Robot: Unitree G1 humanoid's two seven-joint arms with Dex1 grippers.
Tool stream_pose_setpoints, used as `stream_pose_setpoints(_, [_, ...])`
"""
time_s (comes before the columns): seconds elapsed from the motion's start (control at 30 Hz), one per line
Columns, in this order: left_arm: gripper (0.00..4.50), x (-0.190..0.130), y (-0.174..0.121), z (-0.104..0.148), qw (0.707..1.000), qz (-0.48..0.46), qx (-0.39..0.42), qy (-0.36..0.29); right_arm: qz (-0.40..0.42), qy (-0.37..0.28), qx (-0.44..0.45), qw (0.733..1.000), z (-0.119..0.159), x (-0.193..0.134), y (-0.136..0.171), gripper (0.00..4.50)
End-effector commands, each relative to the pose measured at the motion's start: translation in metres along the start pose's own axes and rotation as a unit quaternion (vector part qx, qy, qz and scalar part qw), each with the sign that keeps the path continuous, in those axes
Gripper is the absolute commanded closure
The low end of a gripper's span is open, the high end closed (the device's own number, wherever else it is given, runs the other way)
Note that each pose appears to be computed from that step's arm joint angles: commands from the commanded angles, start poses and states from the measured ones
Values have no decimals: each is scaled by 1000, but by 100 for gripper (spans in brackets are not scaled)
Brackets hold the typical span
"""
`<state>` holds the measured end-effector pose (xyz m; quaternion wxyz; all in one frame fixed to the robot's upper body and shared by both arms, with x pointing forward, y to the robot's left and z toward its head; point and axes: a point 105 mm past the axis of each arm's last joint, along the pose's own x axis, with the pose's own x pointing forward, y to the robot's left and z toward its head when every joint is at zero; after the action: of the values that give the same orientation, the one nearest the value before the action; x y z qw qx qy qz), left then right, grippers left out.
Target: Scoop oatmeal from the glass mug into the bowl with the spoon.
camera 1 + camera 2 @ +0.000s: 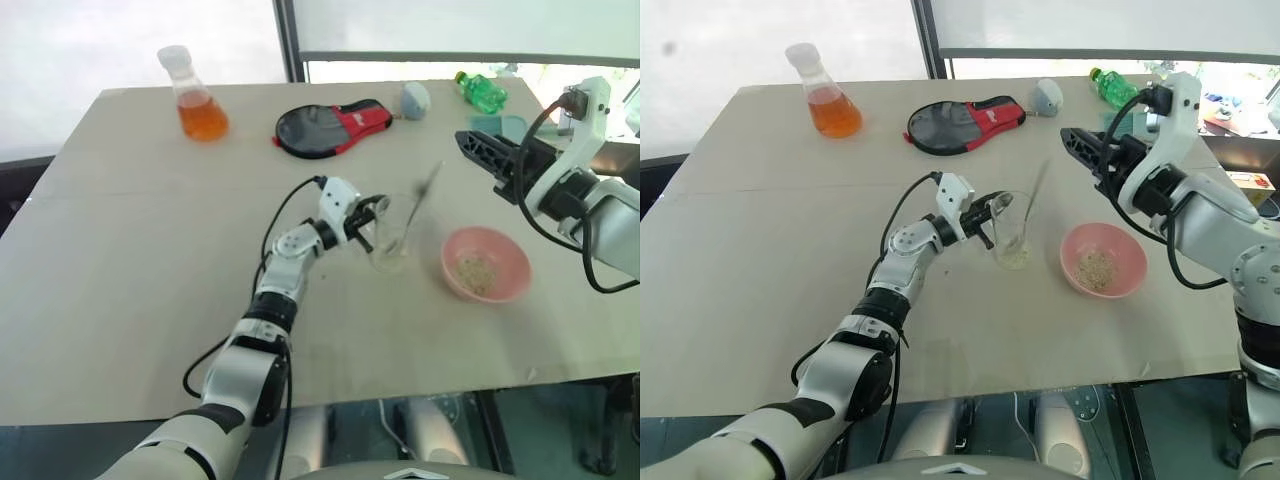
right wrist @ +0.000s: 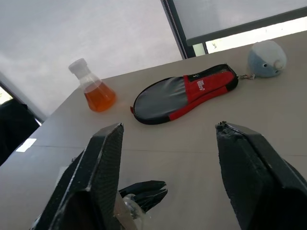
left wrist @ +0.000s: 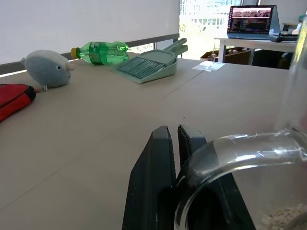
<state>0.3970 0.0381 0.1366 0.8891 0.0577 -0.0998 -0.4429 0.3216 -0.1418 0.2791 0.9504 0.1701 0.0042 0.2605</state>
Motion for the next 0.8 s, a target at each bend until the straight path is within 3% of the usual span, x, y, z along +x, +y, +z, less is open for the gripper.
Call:
stream_pose_setpoints(0.03, [288,-4,1,12,1000,-1,7,-21,16,-32,-11,999,17,-4,7,162])
stream_pose_setpoints(0.07, [225,-5,1,13,1000,-2,7,-24,18,-33,-11,999,17,-4,8,162])
stream_pose_setpoints(0.37, [225,-43,6,29,999,-9,23,-29,-3,-57,-12,998,24,-18,-4,162])
stream_pose_setpoints(0.5, [225,-76,12,42,1000,3,24,-8,-103,-87,-47,990,21,-58,-49,162])
stream_pose_setpoints(0.57, [225,-95,9,47,1000,7,12,1,-100,-111,-58,987,15,-81,-54,162])
stream_pose_setpoints(0.63, [174,-121,4,36,999,34,-5,36,-90,-42,-111,989,-17,-106,-56,162])
stream_pose_setpoints(0.67, [161,-133,-1,29,997,46,-13,52,-70,-20,-96,993,-30,-118,-53,137])
stream_pose_setpoints(0.77, [35,-162,-15,15,993,74,-41,84,-37,17,-82,996,-52,-143,-50,29])
stream_pose_setpoints(0.8, [12,-173,-21,10,990,91,-47,98,-26,46,-96,994,-65,-151,-50,9])
